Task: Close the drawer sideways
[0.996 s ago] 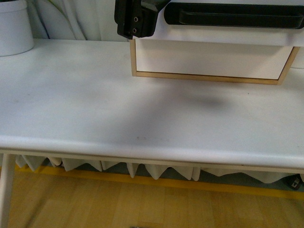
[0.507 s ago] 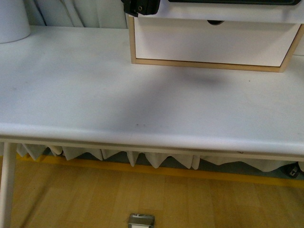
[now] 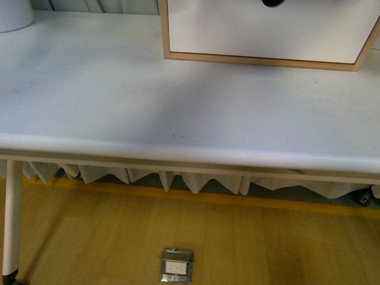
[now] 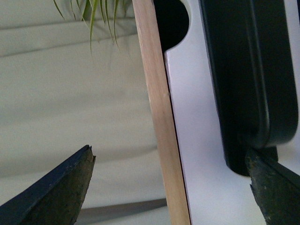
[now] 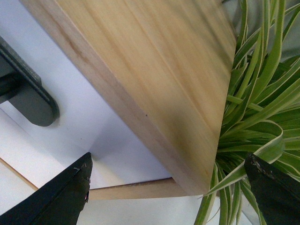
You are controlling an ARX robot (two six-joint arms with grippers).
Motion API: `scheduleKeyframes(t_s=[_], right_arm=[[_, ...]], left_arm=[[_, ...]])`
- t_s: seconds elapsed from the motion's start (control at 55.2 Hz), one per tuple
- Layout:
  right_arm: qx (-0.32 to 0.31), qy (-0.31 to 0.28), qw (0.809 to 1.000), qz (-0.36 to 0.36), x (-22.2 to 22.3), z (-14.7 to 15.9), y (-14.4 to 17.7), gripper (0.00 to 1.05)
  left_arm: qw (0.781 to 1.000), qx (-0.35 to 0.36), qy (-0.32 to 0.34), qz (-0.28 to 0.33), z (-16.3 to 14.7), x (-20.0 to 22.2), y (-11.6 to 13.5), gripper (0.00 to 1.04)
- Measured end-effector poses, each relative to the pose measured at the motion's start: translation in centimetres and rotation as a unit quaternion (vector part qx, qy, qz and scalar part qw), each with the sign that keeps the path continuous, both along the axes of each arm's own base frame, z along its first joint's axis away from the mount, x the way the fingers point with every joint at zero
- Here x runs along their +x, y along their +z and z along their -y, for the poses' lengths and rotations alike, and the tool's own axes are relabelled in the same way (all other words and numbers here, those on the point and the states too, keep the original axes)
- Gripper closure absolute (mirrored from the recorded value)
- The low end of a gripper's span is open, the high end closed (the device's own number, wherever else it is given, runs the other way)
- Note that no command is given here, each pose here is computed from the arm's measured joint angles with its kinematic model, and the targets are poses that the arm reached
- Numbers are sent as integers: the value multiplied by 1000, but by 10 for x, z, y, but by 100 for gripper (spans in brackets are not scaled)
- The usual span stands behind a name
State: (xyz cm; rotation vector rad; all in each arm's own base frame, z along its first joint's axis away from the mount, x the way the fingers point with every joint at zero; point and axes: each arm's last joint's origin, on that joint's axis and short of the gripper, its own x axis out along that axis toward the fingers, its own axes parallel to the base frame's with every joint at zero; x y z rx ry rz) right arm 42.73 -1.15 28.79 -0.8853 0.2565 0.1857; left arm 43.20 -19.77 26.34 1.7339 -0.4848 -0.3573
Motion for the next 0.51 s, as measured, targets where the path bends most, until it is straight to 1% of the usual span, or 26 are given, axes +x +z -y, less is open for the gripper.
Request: scheduleKeyframes(t_s=[0.29,0.416,0.507], right_arm=[[14,-1,1000,3,-2,0,0,9],[33,-4,999,0,-13,2,0,9],[49,-7,999,-1,-32,5,1,9]], left_arm=[[1000,-10,1,4,0,-1,0,6],[1000,-21,11,1,-8,-16,-5,6],[999,-40,19,-3,-16,-32,-6,6]])
